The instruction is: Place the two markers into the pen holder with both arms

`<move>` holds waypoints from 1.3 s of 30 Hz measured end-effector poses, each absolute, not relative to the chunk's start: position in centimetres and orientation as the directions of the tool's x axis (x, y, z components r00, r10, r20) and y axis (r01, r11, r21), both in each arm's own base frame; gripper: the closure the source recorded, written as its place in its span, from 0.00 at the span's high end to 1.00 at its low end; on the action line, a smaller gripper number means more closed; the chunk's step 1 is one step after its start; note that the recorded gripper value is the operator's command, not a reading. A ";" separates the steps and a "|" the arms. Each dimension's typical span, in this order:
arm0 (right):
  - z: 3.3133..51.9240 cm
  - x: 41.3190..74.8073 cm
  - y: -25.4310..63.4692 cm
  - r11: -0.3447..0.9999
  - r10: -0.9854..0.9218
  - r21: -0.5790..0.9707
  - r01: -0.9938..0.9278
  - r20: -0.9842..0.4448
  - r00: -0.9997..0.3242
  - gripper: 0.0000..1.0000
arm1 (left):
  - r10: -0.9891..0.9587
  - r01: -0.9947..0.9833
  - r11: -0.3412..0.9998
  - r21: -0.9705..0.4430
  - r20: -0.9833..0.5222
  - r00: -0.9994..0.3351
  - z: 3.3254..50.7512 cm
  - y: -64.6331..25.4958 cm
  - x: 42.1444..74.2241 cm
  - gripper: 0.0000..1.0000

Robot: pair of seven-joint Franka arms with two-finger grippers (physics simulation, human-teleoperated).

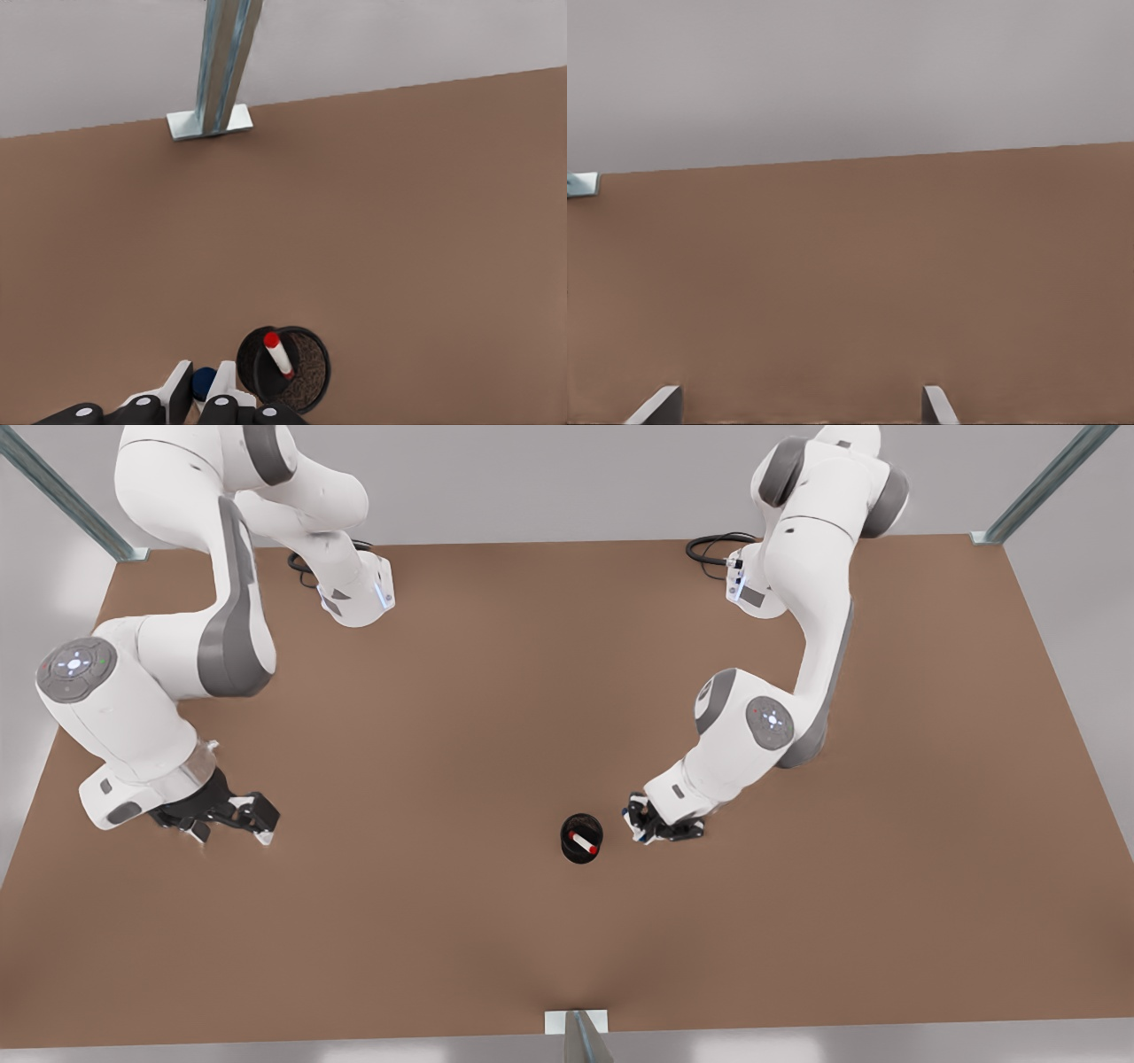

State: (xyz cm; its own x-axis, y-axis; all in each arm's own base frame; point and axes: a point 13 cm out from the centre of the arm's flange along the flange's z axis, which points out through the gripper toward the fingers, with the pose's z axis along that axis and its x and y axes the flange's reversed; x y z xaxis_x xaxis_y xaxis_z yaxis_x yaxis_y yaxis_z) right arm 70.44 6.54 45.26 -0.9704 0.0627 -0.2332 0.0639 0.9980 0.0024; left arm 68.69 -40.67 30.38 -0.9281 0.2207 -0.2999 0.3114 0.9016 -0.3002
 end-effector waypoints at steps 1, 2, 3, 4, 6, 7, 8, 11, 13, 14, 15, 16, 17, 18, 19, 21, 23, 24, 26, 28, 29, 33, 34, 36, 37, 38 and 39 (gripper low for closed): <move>45.0 69.6 6.8 0.998 0.057 0.002 0.058 -0.198 -0.978 1.00 | 0.201 0.301 0.902 -0.310 -0.315 -0.928 30.1 -42.2 68.6 0.21; 44.7 68.9 7.1 0.999 0.051 0.001 0.051 -0.167 -0.985 1.00 | 0.173 0.282 0.904 -0.321 -0.327 -0.929 29.7 -43.1 68.9 0.21; 44.4 68.2 7.3 0.999 0.045 -0.001 0.046 -0.139 -0.989 1.00 | 0.143 0.260 0.907 -0.332 -0.338 -0.930 29.4 -43.7 69.2 0.21; 44.1 67.8 7.2 0.999 0.044 -0.002 0.045 -0.119 -0.992 1.00 | 0.115 0.241 0.908 -0.344 -0.347 -0.931 29.1 -44.4 69.3 0.21; 43.7 67.3 6.3 0.999 0.052 -0.004 0.052 -0.089 -0.995 1.00 | 0.057 0.198 0.909 -0.367 -0.359 -0.931 28.8 -45.0 69.8 0.21; 43.5 67.1 5.7 0.998 0.059 -0.005 0.059 -0.077 -0.995 1.00 | 0.029 0.175 0.909 -0.378 -0.361 -0.932 28.7 -45.1 70.0 0.21; 43.2 67.0 5.0 0.998 0.066 -0.004 0.067 -0.066 -0.996 1.00 | 0.004 0.153 0.909 -0.387 -0.358 -0.934 28.4 -45.0 70.1 0.21; 42.8 66.7 4.1 0.997 0.071 -0.003 0.072 -0.044 -0.996 1.00 | -0.053 0.092 0.911 -0.402 -0.337 -0.940 27.0 -44.6 70.0 0.21; 42.7 66.5 4.1 0.998 0.066 -0.003 0.066 -0.036 -0.997 1.00 | -0.081 0.062 0.910 -0.410 -0.323 -0.943 26.3 -44.5 69.7 0.21; 42.6 66.4 4.1 0.998 0.064 -0.003 0.064 -0.033 -0.997 1.00 | -0.093 0.050 0.909 -0.413 -0.317 -0.944 26.1 -44.5 69.6 0.21; 42.6 66.4 4.1 0.998 0.061 -0.003 0.061 -0.031 -0.998 1.00 | -0.102 0.039 0.908 -0.417 -0.313 -0.944 26.0 -44.7 69.4 0.21; 42.6 66.3 4.1 0.998 0.059 -0.003 0.059 -0.029 -0.998 1.00 | -0.110 0.032 0.907 -0.420 -0.308 -0.945 25.9 -44.9 69.3 0.21; 42.6 66.3 4.1 0.998 0.057 -0.003 0.057 -0.027 -0.998 1.00 | -0.118 0.023 0.905 -0.424 -0.305 -0.945 25.8 -45.1 69.2 0.21; 42.6 66.3 4.1 0.998 0.055 -0.003 0.055 -0.026 -0.998 1.00 | -0.127 0.015 0.904 -0.427 -0.301 -0.945 25.7 -45.2 69.1 0.21; 42.6 66.3 4.1 0.999 0.054 -0.003 0.054 -0.025 -0.998 1.00 | -0.135 0.006 0.903 -0.430 -0.298 -0.945 25.7 -45.2 69.1 0.21; 42.6 66.2 4.0 0.999 0.051 -0.003 0.051 -0.024 -0.998 1.00 | -0.144 -0.006 0.902 -0.432 -0.287 -0.947 25.2 -45.6 68.7 0.21; 42.6 66.2 4.1 0.999 0.047 -0.003 0.047 -0.022 -0.999 1.00 | -0.151 -0.017 0.903 -0.430 -0.281 -0.948 24.8 -45.7 68.5 0.21; 42.6 66.2 4.2 0.999 0.044 -0.003 0.044 -0.022 -0.999 1.00 | -0.156 -0.022 0.903 -0.428 -0.279 -0.948 24.6 -45.6 68.6 0.21; 42.6 66.1 4.2 0.999 0.041 -0.003 0.041 -0.021 -0.999 1.00 | -0.165 -0.035 0.905 -0.425 -0.274 -0.947 24.2 -45.2 68.7 0.21; 42.6 66.1 4.2 0.999 0.038 -0.003 0.039 -0.020 -0.999 1.00 | -0.176 -0.047 0.906 -0.421 -0.273 -0.946 24.0 -44.7 68.9 0.21; 42.6 66.1 4.2 0.999 0.037 -0.003 0.037 -0.020 -0.999 1.00 | -0.180 -0.053 0.906 -0.419 -0.269 -0.946 23.8 -44.5 68.8 0.21; 42.6 66.1 4.2 0.999 0.033 -0.003 0.033 -0.020 -0.999 1.00 | -0.182 -0.065 0.914 -0.401 -0.262 -0.948 23.0 -43.9 68.4 0.21; 42.6 66.1 4.2 0.999 0.033 -0.003 0.033 -0.019 -0.999 1.00 | -0.180 -0.064 0.915 -0.398 -0.262 -0.948 22.8 -43.9 68.3 0.24; 42.6 66.1 4.2 1.000 0.031 -0.003 0.031 -0.019 -0.999 1.00 | -0.176 -0.062 0.917 -0.395 -0.260 -0.949 22.6 -44.1 68.1 0.50; 42.6 66.1 4.2 1.000 0.030 -0.003 0.031 -0.019 -0.999 1.00 | -0.173 -0.059 0.916 -0.396 -0.258 -0.950 22.5 -44.3 67.9 0.75; 42.6 66.1 4.2 1.000 0.030 -0.003 0.030 -0.019 -0.999 1.00 | -0.168 -0.054 0.916 -0.398 -0.258 -0.952 22.5 -44.6 67.7 1.00; 42.6 66.1 4.2 1.000 0.029 -0.003 0.029 -0.019 -0.999 1.00 | -0.162 -0.046 0.914 -0.402 -0.258 -0.953 22.5 -44.9 67.6 1.00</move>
